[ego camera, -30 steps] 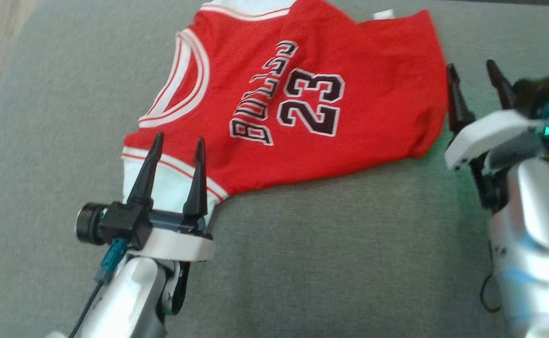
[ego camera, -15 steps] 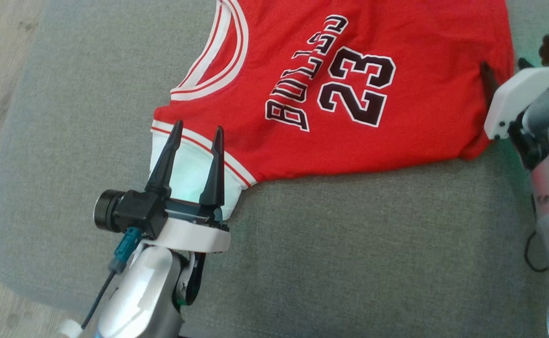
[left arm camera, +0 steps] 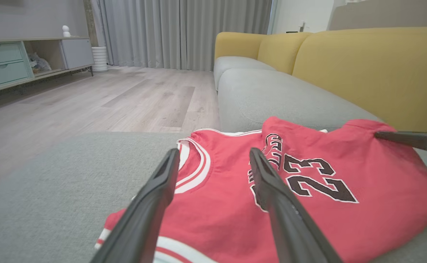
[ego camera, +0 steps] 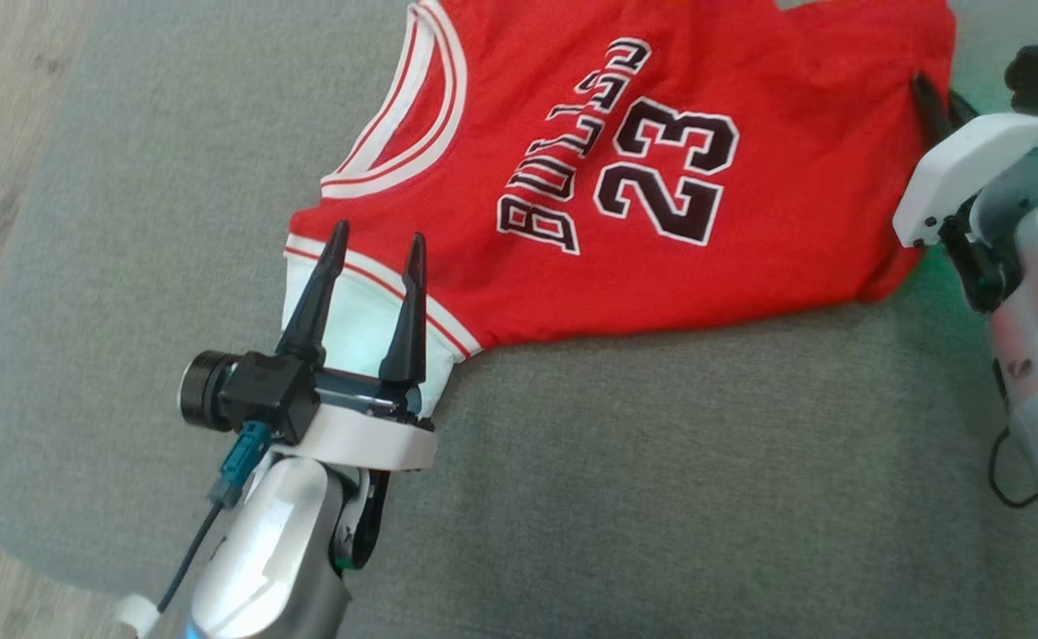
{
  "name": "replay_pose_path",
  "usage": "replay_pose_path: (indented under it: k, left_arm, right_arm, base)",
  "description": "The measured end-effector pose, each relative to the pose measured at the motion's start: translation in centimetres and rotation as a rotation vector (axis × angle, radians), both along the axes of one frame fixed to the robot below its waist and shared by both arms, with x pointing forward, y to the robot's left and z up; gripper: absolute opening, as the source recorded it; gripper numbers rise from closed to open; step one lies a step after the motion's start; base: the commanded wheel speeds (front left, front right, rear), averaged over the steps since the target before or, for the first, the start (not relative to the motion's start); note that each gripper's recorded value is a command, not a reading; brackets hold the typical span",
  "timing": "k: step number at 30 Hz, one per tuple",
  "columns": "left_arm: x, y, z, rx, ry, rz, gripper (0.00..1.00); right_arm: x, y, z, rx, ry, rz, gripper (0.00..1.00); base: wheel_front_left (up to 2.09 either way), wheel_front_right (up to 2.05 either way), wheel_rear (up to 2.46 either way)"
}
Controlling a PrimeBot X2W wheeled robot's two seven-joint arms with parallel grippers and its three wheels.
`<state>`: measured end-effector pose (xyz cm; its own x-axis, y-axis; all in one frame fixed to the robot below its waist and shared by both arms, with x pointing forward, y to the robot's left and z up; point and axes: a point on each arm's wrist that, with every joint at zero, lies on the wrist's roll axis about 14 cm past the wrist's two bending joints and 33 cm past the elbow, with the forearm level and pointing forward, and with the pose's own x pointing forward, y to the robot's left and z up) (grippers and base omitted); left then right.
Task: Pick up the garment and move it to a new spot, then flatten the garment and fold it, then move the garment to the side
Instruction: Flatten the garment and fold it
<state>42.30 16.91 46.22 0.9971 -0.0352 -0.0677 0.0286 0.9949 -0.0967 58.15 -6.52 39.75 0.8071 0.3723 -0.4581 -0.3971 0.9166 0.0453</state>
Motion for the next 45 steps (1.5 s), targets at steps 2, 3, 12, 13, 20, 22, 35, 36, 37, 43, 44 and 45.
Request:
replay_pose_path:
  k: [2, 3, 12, 13, 20, 22, 35, 36, 37, 43, 44, 45]
  left_arm:
    - [0.0, -0.2, 0.5, 0.003, -0.013, -0.005, 1.0]
    - [0.0, -0.2, 0.8, 0.001, -0.022, -0.004, 1.0]
    - [-1.1, -1.6, 2.2, -0.008, -0.063, -0.04, 1.0]
    - [-1.2, -1.8, 2.4, -0.01, -0.067, -0.045, 1.0]
    - [-2.0, -2.0, 3.4, -0.019, -0.096, -0.051, 1.0]
    - [-2.4, -1.7, 3.3, -0.019, -0.092, -0.041, 1.0]
    - [-2.3, -0.5, 1.3, -0.017, -0.036, -0.008, 1.0]
    - [-2.2, -0.5, 1.1, -0.017, -0.03, -0.011, 1.0]
    - [-2.0, -0.6, 0.9, -0.016, -0.024, -0.015, 1.0]
    - [-0.4, -0.5, 0.7, -0.008, -0.023, -0.016, 1.0]
    - [-0.2, -0.3, 0.6, -0.006, -0.022, -0.014, 1.0]
    - [-0.2, -0.1, 0.5, -0.003, -0.017, -0.012, 1.0]
  right_arm:
    - [0.1, 0.2, 2.1, 0.028, -0.096, 0.012, 0.0]
    - [0.0, 0.2, 3.1, 0.041, -0.146, 0.02, 0.0]
    - [-2.5, -1.1, 12.3, 0.133, -0.49, 0.037, 0.0]
    - [-2.8, -1.5, 13.3, 0.14, -0.521, 0.029, 0.0]
    - [-5.6, -3.7, 19.6, 0.126, -0.746, 0.011, 0.0]
    - [-6.2, -3.8, 20.6, 0.103, -0.79, 0.015, 0.0]
    - [-4.7, -3.0, 16.5, -0.009, -0.628, 0.017, 0.0]
    - [-3.9, -3.2, 15.8, -0.027, -0.603, 0.014, 0.0]
    - [-2.9, -3.5, 15.0, -0.058, -0.578, 0.013, 0.0]
    - [3.2, -5.2, 10.8, -0.179, -0.448, -0.016, 0.0]
    - [4.0, -5.4, 10.0, -0.205, -0.426, -0.014, 0.0]
    - [4.7, -5.6, 9.2, -0.223, -0.405, -0.017, 0.0]
  base:
    - [0.0, 0.0, 0.0]
    - [0.0, 0.0, 0.0]
    - [0.0, 0.0, 0.0]
    - [0.0, 0.0, 0.0]
    - [0.0, 0.0, 0.0]
    - [0.0, 0.0, 0.0]
    - [0.0, 0.0, 0.0]
    - [0.0, 0.0, 0.0]
    - [0.0, 0.0, 0.0]
    - [0.0, 0.0, 0.0]
    - [0.0, 0.0, 0.0]
    - [0.0, 0.0, 0.0]
